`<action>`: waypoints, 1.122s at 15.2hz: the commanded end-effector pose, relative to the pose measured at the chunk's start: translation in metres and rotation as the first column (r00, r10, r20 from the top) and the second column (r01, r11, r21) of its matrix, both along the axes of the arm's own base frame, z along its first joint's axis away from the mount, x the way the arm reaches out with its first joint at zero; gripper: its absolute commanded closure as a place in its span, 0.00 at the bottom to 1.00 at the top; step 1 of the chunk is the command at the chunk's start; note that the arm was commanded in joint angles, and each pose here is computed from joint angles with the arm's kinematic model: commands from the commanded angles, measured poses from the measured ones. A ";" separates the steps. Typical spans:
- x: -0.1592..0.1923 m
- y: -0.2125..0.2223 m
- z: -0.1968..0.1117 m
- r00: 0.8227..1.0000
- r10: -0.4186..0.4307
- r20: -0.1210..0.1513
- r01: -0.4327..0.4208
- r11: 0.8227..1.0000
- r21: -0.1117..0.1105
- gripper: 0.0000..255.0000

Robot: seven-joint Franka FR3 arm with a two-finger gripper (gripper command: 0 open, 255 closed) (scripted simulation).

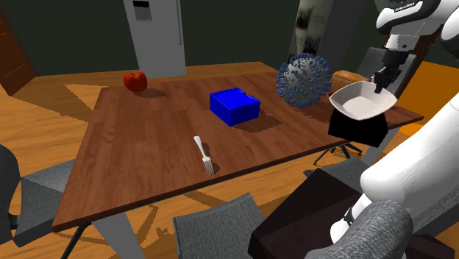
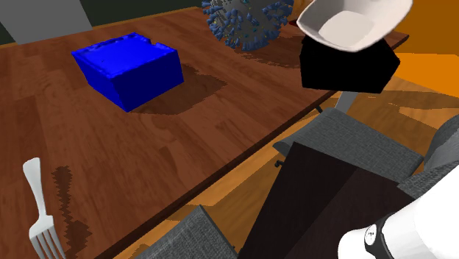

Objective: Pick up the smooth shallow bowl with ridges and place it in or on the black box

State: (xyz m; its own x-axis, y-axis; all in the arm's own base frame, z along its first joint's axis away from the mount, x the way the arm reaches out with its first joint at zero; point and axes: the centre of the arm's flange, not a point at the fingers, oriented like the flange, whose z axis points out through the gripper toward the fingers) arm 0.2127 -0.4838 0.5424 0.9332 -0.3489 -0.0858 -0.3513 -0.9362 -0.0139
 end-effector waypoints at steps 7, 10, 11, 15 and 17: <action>0.002 0.004 -0.046 1.000 0.006 -0.005 -0.006 1.000 0.011 1.00; 0.002 0.004 -0.062 1.000 0.006 -0.005 -0.006 1.000 0.011 1.00; 0.002 0.004 -0.062 1.000 0.006 -0.005 -0.006 1.000 0.011 1.00; 0.002 0.004 -0.062 1.000 0.006 -0.005 -0.006 1.000 0.011 1.00; 0.002 0.004 -0.062 1.000 0.006 -0.005 -0.006 1.000 0.011 1.00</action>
